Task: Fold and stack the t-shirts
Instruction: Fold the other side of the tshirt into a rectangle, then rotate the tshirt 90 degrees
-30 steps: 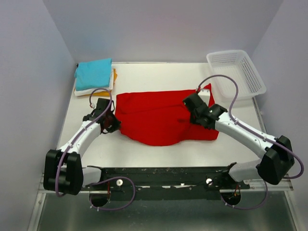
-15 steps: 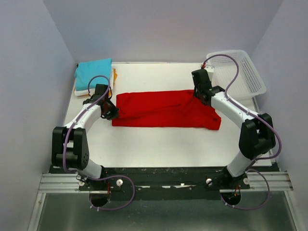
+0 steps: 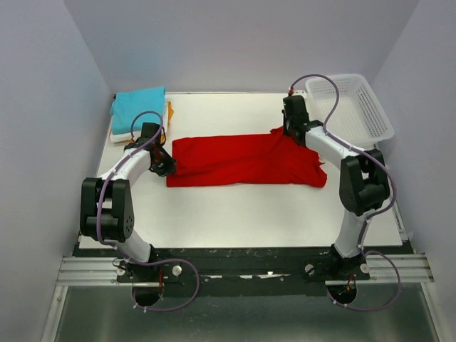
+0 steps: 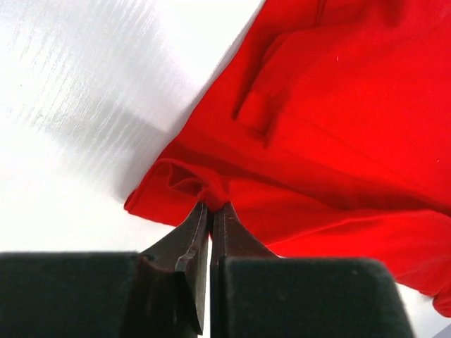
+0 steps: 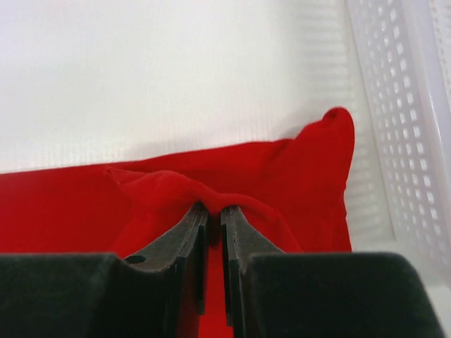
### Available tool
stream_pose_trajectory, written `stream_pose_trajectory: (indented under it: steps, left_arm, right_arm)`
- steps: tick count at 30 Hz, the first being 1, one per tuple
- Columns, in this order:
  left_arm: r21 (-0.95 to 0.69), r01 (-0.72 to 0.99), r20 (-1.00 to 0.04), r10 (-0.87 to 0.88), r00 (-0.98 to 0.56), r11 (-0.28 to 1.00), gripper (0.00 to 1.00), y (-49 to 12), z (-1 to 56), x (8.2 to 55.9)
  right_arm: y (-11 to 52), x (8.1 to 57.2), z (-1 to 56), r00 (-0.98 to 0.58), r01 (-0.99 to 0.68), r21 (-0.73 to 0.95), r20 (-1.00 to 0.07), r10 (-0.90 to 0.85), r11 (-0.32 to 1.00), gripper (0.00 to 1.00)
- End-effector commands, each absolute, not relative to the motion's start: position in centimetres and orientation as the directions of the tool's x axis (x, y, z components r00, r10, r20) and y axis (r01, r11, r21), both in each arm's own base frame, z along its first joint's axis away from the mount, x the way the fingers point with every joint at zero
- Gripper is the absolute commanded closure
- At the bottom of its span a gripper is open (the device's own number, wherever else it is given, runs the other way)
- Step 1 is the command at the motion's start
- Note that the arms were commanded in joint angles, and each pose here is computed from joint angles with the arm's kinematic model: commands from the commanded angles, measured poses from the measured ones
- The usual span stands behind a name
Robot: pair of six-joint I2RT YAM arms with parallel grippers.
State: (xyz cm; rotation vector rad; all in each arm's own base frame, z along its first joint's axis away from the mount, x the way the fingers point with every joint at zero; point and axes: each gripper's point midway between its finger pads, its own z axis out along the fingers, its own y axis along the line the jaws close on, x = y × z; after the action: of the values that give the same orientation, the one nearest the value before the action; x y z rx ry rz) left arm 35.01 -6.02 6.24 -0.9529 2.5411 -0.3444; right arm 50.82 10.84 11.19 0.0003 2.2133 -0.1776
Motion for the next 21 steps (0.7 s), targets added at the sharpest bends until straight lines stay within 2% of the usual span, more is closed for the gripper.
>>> stream_pose_trajectory:
  steps: [1, 3, 4, 6, 8, 9, 12, 15, 18, 21]
  left_arm:
    - [-0.344, -0.581, -0.274, -0.671, -0.689, 0.738, 0.72, -5.4, 6.5, 34.7]
    - [-0.353, -0.571, -0.285, -0.667, -0.689, 0.741, 0.58, -5.5, 7.2, 34.8]
    - [-0.355, -0.568, -0.295, -0.665, -0.686, 0.743, 0.42, -5.4, 7.8, 34.8]
    - [-0.363, -0.559, -0.326, -0.664, -0.673, 0.746, 0.02, -5.1, 9.3, 35.0]
    - [-0.382, -0.541, -0.349, -0.659, -0.667, 0.749, 0.02, -5.2, 10.9, 35.1]
    - [-0.394, -0.53, -0.359, -0.657, -0.663, 0.751, 0.02, -5.3, 11.8, 35.3]
    - [-0.431, -0.491, -0.37, -0.645, -0.669, 0.757, 0.01, -6.2, 13.3, 35.8]
    - [-0.483, -0.416, -0.372, -0.611, -0.699, 0.77, 0.01, -8.5, 14.3, 37.0]
    - [-0.529, -0.332, -0.349, -0.557, -0.754, 0.781, 0.01, -11.6, 14.3, 38.5]
    - [-0.555, -0.279, -0.305, -0.503, -0.809, 0.784, 0.01, -14.2, 13.0, 40.6]
  right_arm:
    - [9.5, 53.3, 9.7, -0.641, 0.078, -0.177, -0.762, -0.087, 0.981, 0.63]
    - [8.5, 54.0, 9.9, -0.642, 0.142, -0.213, -0.763, -0.074, 0.967, 0.41]
    - [7.8, 54.2, 10.3, -0.632, 0.193, -0.219, -0.774, -0.05, 0.956, 0.36]
    - [6.9, 54.3, 11.7, -0.597, 0.273, -0.214, -0.802, -0.01, 0.938, 0.24]
    - [6.5, 53.9, 13.4, -0.561, 0.323, -0.179, -0.827, 0.036, 0.929, 0.13]
    - [6.6, 53.6, 13.8, -0.551, 0.333, -0.157, -0.833, 0.057, 0.93, 0.02]
    - [7.4, 52.1, 14.8, -0.539, 0.32, -0.064, -0.833, 0.126, 0.945, 0.0]
    - [11.1, 49.9, 14.7, -0.585, 0.153, 0.099, -0.793, 0.17, 0.983, 0.0]
    - [16.6, 45.9, 12.6, -0.687, -0.075, 0.33, -0.701, 0.191, 0.941, 0.0]
    - [18.2, 42.4, 10.2, -0.756, -0.075, 0.444, -0.609, 0.24, 0.893, 0.0]
